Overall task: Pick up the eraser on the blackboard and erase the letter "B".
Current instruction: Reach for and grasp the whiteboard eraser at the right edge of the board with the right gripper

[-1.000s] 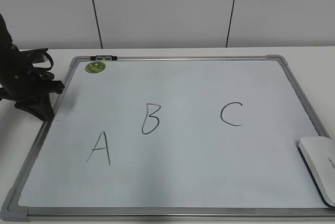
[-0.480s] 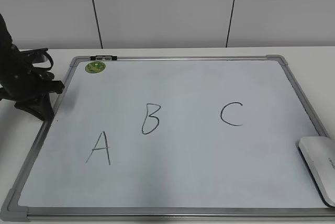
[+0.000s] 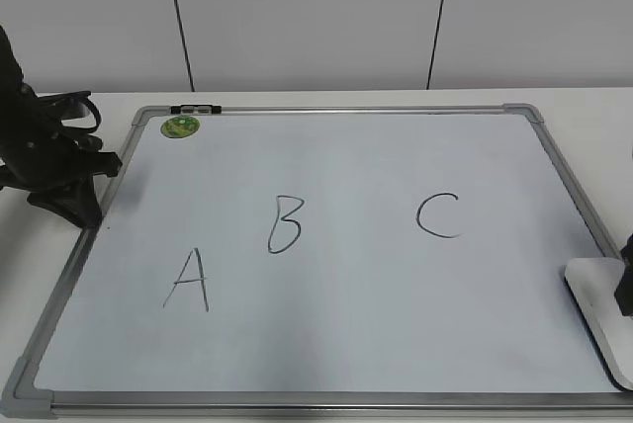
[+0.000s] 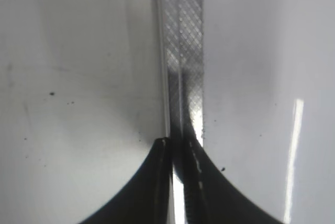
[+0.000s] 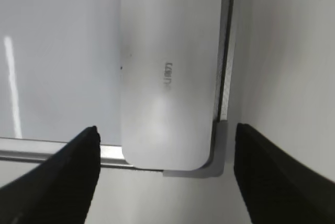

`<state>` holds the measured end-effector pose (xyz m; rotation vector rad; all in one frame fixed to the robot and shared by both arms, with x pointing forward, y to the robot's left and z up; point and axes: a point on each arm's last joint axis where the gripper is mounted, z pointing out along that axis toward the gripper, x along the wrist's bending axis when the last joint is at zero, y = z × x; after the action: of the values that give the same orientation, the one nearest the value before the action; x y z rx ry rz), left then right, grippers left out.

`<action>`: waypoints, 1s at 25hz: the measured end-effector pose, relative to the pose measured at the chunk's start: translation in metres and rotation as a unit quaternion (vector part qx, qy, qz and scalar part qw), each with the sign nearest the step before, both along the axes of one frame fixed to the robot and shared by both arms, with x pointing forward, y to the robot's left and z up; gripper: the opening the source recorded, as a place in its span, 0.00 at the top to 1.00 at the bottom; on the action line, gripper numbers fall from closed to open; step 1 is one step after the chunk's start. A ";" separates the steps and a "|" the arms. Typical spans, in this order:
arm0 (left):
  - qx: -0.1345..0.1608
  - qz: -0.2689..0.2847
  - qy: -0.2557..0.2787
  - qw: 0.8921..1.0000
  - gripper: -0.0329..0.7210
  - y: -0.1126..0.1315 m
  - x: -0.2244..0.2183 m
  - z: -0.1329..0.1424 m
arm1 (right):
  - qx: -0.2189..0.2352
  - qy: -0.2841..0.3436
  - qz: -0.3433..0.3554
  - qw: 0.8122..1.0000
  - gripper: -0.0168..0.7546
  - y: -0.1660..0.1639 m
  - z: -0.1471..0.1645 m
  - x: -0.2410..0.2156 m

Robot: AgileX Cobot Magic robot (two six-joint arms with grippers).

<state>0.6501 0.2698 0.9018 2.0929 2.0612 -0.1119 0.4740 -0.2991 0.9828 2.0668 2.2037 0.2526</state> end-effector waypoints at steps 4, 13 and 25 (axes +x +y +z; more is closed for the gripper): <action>0.000 0.000 -0.001 1.000 0.91 0.000 0.000 0.000 | -0.003 0.002 -0.001 1.000 0.21 -0.001 -0.015 0.011; 0.000 0.000 -0.001 1.000 0.91 0.000 0.000 0.000 | -0.005 0.022 -0.002 1.000 0.21 -0.002 -0.047 0.027; 0.000 0.000 -0.001 1.000 0.91 0.000 0.000 0.000 | -0.002 0.040 -0.005 0.999 0.27 -0.001 -0.060 0.030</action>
<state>0.6504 0.2698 0.9022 2.0924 2.0603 -0.1105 0.5041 -0.3005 0.9228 2.1200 2.2355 0.1675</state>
